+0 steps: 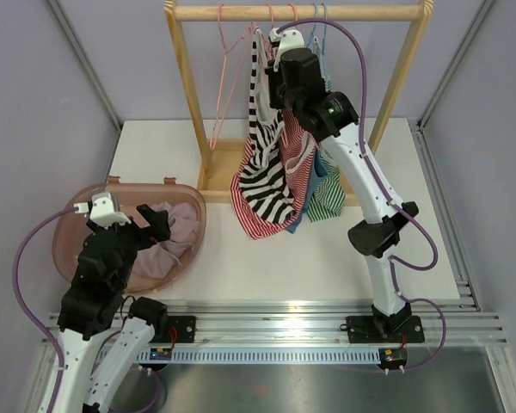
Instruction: Remove the tank top from the hanger
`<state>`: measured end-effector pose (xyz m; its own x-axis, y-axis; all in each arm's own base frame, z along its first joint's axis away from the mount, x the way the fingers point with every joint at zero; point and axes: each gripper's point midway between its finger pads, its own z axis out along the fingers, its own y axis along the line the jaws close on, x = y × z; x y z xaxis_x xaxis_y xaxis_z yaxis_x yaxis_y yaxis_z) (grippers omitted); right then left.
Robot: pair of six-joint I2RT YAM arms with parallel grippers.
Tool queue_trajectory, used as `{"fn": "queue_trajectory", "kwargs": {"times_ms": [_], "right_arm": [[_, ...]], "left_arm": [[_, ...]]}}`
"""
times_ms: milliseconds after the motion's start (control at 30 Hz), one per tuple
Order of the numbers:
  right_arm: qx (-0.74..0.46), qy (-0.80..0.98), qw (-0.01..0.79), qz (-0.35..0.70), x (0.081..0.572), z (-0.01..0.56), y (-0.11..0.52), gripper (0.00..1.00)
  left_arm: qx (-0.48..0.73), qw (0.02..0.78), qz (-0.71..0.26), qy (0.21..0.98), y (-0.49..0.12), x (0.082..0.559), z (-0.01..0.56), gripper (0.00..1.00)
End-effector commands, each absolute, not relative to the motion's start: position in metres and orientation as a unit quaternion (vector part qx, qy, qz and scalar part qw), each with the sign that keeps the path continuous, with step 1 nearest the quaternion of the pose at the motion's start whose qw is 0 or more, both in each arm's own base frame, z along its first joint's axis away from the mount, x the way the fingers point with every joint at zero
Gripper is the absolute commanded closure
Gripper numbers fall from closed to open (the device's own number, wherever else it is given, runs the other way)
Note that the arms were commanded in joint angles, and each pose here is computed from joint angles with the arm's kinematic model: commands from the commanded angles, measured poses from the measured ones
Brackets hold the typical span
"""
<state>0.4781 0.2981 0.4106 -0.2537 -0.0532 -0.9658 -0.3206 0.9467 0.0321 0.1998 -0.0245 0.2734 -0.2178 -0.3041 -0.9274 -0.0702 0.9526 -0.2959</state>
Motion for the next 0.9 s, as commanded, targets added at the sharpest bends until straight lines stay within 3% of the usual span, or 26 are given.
{"fn": "queue_trajectory", "kwargs": {"times_ms": [0, 67, 133, 633, 867], "right_arm": [[-0.113, 0.755, 0.634, 0.125, 0.483, 0.441, 0.294, 0.82], [-0.117, 0.753, 0.632, 0.137, 0.478, 0.444, 0.296, 0.95], [-0.117, 0.754, 0.630, 0.146, 0.475, 0.445, 0.297, 1.00], [-0.090, 0.694, 0.673, 0.239, 0.393, 0.545, 0.274, 1.00], [-0.098, 0.719, 0.638, 0.256, 0.349, 0.536, 0.258, 1.00]], "left_arm": [[-0.104, 0.624, -0.107, 0.767, -0.031, 0.206, 0.284, 0.01], [-0.101, 0.620, -0.107, 0.771, -0.033, 0.207, 0.282, 0.01], [-0.098, 0.617, -0.109, 0.773, -0.035, 0.208, 0.280, 0.01], [-0.091, 0.615, -0.114, 0.775, -0.037, 0.208, 0.280, 0.01], [-0.052, 0.625, -0.156, 0.763, -0.056, 0.206, 0.292, 0.01]]}}
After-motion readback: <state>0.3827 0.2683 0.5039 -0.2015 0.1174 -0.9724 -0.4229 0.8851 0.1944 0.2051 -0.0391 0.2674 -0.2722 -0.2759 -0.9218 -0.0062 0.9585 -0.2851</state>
